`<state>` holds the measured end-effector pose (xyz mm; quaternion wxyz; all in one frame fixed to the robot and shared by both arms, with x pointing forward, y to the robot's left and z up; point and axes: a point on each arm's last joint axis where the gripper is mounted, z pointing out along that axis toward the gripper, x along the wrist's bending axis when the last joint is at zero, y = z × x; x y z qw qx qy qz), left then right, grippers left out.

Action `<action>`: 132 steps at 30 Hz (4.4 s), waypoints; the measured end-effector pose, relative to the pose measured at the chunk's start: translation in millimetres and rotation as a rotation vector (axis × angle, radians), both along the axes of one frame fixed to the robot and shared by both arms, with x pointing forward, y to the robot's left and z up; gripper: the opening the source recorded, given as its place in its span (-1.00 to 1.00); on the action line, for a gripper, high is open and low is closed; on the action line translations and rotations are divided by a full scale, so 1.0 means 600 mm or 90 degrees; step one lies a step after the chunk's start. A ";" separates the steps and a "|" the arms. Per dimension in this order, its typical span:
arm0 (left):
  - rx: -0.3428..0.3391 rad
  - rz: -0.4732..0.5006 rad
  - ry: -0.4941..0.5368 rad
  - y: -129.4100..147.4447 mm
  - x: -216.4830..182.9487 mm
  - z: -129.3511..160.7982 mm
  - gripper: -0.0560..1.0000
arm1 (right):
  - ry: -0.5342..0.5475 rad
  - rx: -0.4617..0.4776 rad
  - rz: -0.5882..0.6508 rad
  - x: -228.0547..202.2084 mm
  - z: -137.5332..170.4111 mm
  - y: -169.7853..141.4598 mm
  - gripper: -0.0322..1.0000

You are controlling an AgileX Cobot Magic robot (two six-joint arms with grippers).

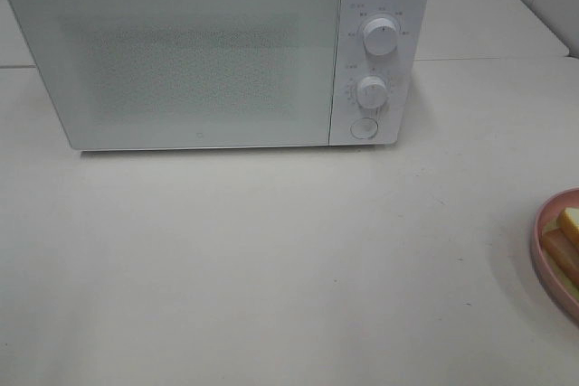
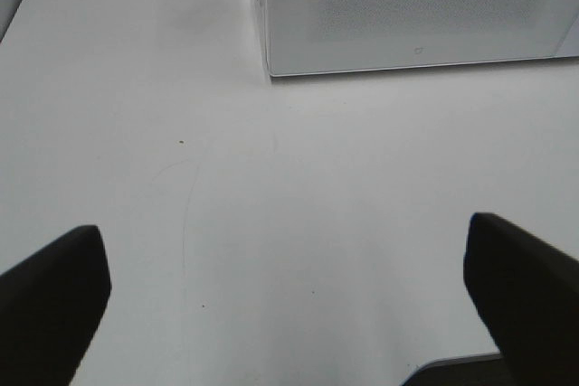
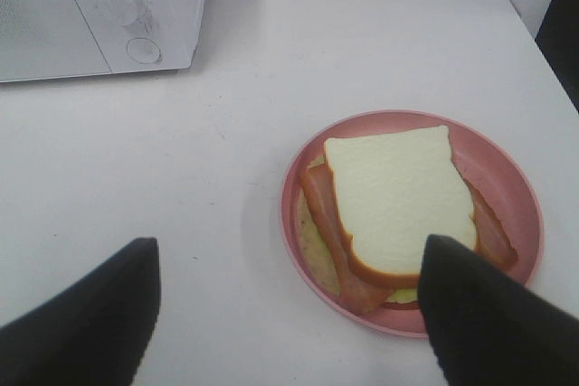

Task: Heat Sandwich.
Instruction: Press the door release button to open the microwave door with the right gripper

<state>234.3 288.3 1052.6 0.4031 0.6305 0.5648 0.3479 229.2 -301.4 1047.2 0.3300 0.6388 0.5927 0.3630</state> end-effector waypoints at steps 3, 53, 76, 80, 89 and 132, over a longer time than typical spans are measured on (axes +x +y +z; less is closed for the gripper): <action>0.000 0.000 0.000 0.000 0.000 0.000 0.98 | 0.000 0.000 0.000 0.000 0.000 0.000 0.54; 0.000 0.000 0.000 0.000 0.000 0.000 0.98 | -0.044 -0.006 0.015 0.253 0.040 0.013 0.58; 0.000 0.000 0.000 0.000 0.000 0.000 0.98 | -0.109 0.017 0.001 0.352 -0.089 0.018 0.55; 0.000 0.000 0.000 0.000 0.000 0.000 0.98 | -0.127 0.007 0.024 0.357 -0.100 0.035 0.55; 0.000 0.000 0.000 0.000 0.000 0.000 0.98 | -0.127 -0.007 0.040 0.370 -0.127 0.088 0.54; 0.000 0.000 0.000 0.000 0.000 0.000 0.98 | -0.097 0.188 -0.041 0.353 -0.217 0.241 0.54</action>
